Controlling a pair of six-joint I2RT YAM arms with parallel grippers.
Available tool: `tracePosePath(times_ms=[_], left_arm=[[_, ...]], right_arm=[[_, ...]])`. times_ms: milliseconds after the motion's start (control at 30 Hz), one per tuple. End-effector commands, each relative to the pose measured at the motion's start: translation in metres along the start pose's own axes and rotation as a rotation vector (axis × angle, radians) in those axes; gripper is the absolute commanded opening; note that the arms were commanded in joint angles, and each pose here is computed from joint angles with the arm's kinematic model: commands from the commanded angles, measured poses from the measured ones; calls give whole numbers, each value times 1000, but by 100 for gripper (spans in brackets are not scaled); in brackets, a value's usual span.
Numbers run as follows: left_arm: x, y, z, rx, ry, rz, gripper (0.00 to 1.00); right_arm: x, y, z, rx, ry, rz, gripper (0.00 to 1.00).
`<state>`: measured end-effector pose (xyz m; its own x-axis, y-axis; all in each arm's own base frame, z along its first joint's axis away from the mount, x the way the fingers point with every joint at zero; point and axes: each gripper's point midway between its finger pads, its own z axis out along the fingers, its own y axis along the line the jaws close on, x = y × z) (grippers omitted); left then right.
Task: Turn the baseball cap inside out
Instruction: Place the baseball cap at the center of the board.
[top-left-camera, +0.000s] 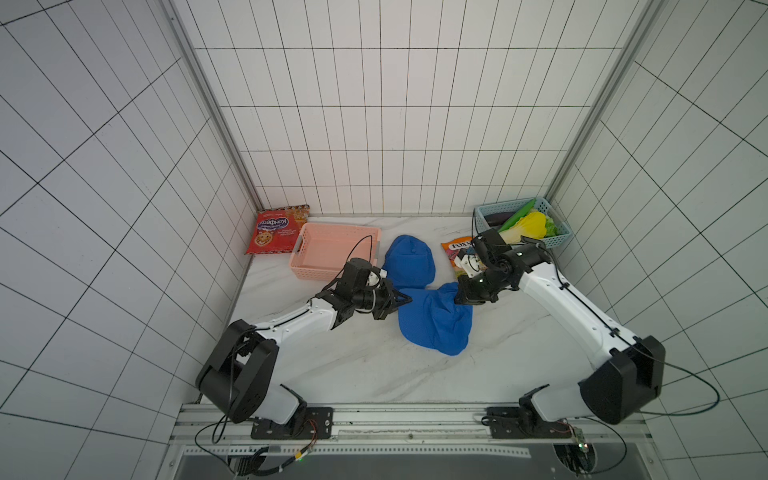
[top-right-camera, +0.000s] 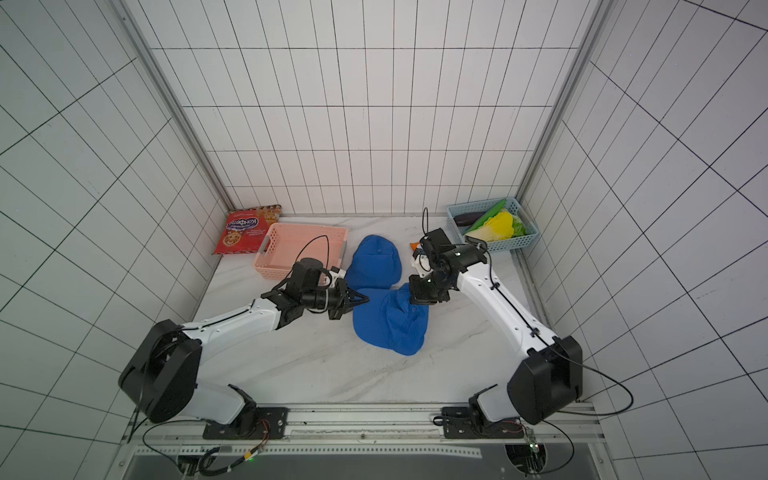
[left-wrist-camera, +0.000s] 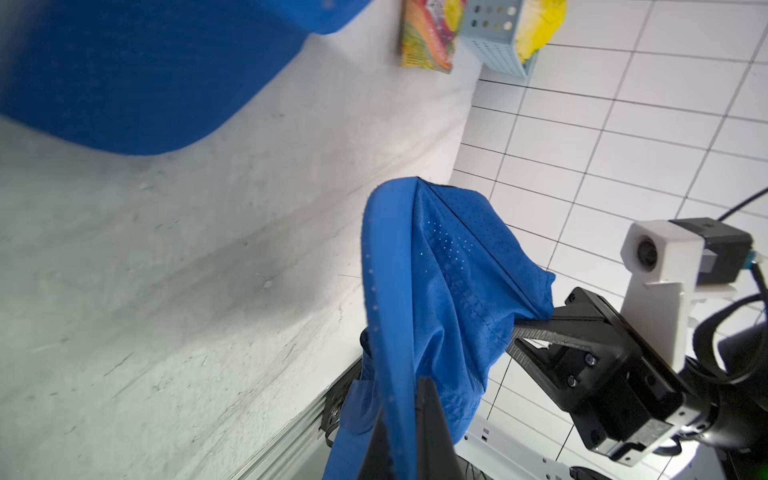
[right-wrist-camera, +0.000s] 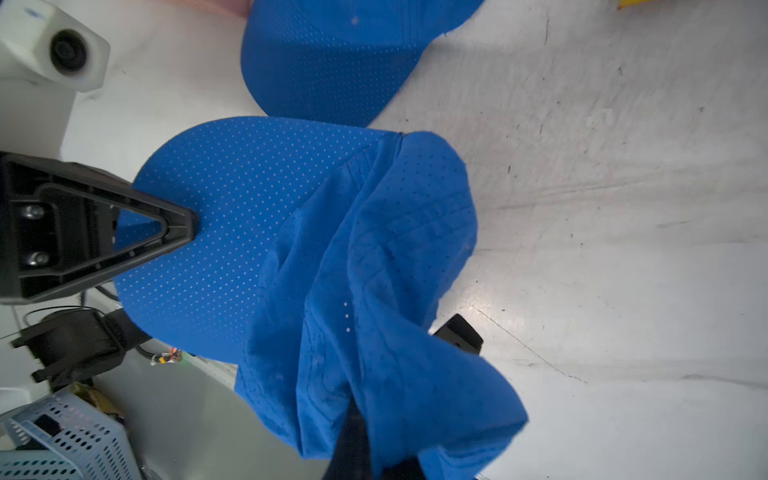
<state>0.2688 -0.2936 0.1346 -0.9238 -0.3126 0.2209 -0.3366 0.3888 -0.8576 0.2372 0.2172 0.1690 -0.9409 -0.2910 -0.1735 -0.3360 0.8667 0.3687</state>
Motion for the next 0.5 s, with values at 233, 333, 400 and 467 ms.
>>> tracePosePath(times_ms=[233, 333, 400, 467], left_arm=[[-21, 97, -19, -157, -176, -395, 37], [-25, 113, -40, -174, -249, -465, 67], [-28, 115, -59, -183, -318, -477, 76], [-33, 114, -82, -191, -399, -476, 83]], right_arm=[[-12, 28, 37, -29, 50, -70, 3], [-13, 42, 38, -103, 46, -74, 32], [-16, 52, 32, -150, 14, -86, 48], [-20, 58, 19, -174, -38, -101, 61]])
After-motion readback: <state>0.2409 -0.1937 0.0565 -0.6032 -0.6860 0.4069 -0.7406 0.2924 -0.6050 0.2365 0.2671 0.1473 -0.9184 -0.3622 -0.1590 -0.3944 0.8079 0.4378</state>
